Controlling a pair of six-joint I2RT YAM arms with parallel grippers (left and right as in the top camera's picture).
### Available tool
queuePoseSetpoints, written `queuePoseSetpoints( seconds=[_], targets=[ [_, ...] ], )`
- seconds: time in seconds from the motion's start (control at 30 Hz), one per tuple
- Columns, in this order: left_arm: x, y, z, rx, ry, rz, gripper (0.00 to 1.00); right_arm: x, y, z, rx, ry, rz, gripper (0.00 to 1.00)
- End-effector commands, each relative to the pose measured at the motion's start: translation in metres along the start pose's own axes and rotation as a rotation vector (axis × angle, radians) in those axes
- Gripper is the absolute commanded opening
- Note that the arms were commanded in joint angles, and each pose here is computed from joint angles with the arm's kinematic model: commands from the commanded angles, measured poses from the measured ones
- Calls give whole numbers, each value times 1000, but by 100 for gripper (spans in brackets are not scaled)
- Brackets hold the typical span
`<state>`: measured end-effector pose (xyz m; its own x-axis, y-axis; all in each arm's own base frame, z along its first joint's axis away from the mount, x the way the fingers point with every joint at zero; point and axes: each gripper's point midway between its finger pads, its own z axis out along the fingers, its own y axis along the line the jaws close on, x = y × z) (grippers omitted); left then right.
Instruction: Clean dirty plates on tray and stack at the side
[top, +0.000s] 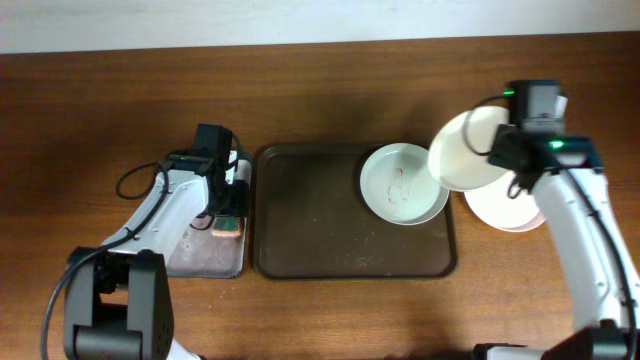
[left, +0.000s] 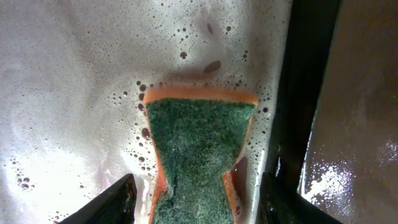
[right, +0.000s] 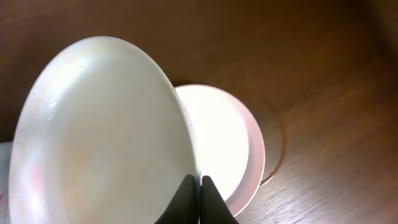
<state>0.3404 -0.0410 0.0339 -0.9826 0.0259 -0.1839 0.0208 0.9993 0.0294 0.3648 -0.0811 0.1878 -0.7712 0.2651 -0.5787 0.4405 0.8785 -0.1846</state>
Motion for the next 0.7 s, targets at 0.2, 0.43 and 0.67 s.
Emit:
queuePoseSetpoints(
  seconds=[0.2, 0.43, 0.67],
  targets=[
    [-4, -1, -1, 11, -7, -7, 62, 41, -75, 73, -74, 294, 312, 4],
    [-5, -1, -1, 11, -9, -7, 62, 49, -73, 83, -153, 345, 369, 41],
    [-6, -1, -1, 12, -14, -7, 62, 72, 17, 44, -511, 505, 265, 62]
  ],
)
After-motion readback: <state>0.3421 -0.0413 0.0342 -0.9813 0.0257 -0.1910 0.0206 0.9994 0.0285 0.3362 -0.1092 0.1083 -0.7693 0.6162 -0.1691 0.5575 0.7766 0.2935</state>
